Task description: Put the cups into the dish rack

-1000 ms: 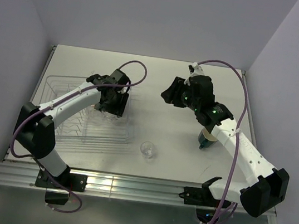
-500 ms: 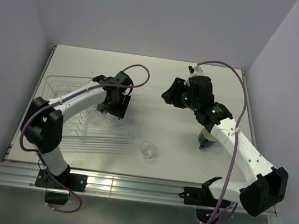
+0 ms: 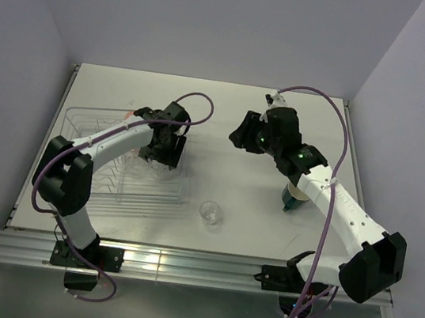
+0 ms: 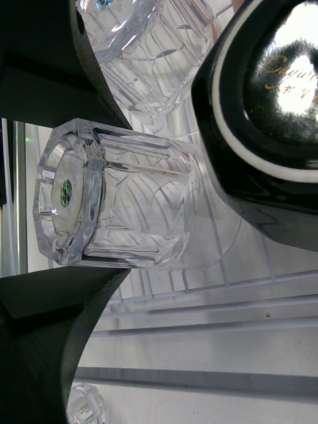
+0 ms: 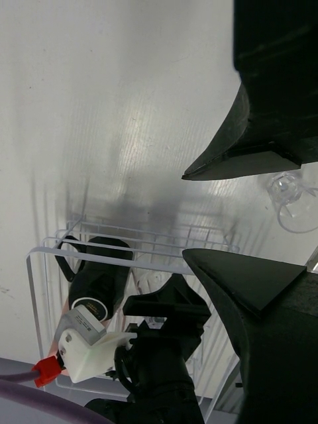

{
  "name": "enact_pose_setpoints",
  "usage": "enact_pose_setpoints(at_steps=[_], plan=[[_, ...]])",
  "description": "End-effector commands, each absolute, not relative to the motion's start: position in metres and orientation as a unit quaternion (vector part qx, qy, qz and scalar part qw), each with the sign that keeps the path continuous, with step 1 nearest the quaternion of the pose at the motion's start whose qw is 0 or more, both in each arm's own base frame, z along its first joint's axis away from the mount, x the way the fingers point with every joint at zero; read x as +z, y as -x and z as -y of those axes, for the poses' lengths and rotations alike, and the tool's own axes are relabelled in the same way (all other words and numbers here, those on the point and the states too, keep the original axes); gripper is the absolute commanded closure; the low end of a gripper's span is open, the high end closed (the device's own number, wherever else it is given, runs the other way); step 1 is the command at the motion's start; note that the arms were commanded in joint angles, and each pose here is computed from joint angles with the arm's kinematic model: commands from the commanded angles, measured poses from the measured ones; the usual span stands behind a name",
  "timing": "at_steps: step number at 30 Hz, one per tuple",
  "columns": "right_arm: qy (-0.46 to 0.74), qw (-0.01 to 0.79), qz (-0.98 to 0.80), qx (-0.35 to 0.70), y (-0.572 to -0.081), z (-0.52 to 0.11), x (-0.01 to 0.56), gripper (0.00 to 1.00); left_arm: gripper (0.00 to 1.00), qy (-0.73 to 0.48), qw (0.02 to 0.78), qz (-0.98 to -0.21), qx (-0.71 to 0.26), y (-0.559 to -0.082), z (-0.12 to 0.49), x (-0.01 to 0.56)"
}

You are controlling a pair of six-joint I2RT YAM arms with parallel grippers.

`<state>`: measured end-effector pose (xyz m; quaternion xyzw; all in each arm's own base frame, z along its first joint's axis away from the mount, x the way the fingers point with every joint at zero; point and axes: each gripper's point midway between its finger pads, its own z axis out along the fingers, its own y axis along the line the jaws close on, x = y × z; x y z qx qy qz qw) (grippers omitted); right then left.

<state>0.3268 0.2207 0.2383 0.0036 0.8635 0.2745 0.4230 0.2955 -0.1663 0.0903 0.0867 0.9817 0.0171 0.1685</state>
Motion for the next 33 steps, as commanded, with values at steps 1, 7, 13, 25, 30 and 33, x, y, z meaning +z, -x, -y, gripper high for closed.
enact_pose_setpoints(at_steps=[1, 7, 13, 25, 30, 33], plan=[[0.002, 0.434, -0.858, 0.274, -0.333, -0.221, 0.242, 0.47, 0.65, -0.085, 0.186, -0.979, 0.020, -0.306, 0.167, 0.088], [0.005, 0.432, -0.858, 0.277, -0.334, -0.222, 0.241, 0.47, 0.39, -0.085, 0.184, -0.979, 0.026, -0.307, 0.165, 0.084], [0.005, 0.429, -0.860, 0.277, -0.334, -0.223, 0.238, 0.48, 0.27, -0.084, 0.188, -0.978, 0.026, -0.307, 0.165, 0.086], [0.007, 0.428, -0.859, 0.280, -0.332, -0.223, 0.238, 0.48, 0.01, -0.078, 0.202, -0.976, 0.026, -0.309, 0.163, 0.095], [0.007, 0.427, -0.859, 0.281, -0.330, -0.223, 0.239, 0.48, 0.01, -0.075, 0.213, -0.974, 0.023, -0.312, 0.164, 0.103], [0.008, 0.429, -0.858, 0.281, -0.330, -0.222, 0.242, 0.48, 0.01, -0.076, 0.226, -0.971, 0.008, -0.313, 0.169, 0.112]])
